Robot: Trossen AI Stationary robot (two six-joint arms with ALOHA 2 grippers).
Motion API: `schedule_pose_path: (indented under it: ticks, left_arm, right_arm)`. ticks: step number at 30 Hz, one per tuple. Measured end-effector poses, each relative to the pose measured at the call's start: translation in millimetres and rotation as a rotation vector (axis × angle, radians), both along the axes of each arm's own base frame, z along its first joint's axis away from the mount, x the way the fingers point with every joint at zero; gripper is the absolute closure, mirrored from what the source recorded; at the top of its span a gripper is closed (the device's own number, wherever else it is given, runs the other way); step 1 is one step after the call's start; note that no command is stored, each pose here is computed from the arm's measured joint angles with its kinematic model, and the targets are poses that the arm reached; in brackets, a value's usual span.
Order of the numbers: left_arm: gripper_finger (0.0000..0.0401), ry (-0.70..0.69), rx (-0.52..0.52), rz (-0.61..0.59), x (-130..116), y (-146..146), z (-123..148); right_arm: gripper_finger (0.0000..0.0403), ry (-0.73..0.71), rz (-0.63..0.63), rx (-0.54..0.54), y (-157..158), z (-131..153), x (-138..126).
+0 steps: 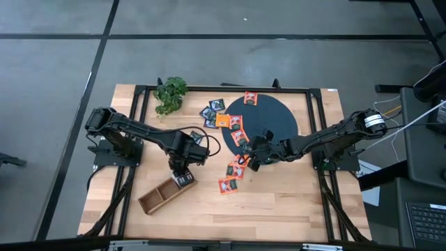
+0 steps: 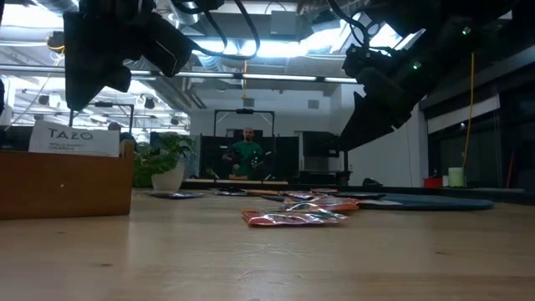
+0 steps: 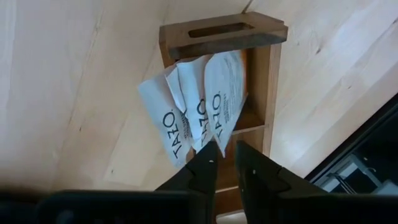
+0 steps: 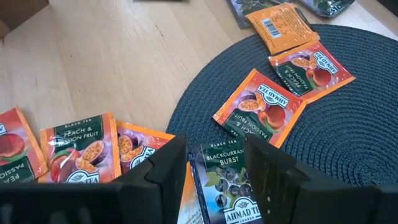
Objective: Pick & Place Tea
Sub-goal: Put the white tea bag into the right section of the wooden organizer
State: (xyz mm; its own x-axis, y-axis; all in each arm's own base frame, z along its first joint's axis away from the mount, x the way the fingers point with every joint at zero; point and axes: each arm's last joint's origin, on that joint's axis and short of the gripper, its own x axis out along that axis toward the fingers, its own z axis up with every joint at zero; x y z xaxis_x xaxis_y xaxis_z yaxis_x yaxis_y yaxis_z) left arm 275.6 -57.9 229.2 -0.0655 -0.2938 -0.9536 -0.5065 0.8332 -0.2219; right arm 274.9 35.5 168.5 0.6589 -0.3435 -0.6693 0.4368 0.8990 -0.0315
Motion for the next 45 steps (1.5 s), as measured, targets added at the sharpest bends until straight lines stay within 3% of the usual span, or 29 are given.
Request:
schedule_pose_path:
  ticks: [8, 16, 27, 34, 38, 45]
  left_arm:
    - [0.0327, -0.015, 0.01, -0.017, -1, 6, 3]
    - [0.0327, -0.146, 0.293, -0.063, -3, 31, 17]
    - [0.0326, -0.636, 0.418, -0.136, 42, 91, 30]
    - [0.0326, -0.855, 0.323, -0.236, 90, 105, -5]
    - [0.0326, -0.846, 0.344, -0.3, 111, 100, -39]
    - [0.0326, -0.909, 0.363, -0.322, 134, 95, -67]
  right_arm:
    - [0.0242, 0.003, 0.006, -0.007, 0, 0, 0]
    - [0.0242, 0.007, 0.009, -0.009, 0, 0, 0]
    - [0.0242, 0.179, -0.143, 0.176, -1, -9, -16]
    - [0.0242, 0.268, -0.164, 0.291, 2, -6, -20]
    - [0.0242, 0.293, -0.177, 0.318, 2, -7, -22]
    - [0.0242, 0.307, -0.2, 0.323, 1, -8, -24]
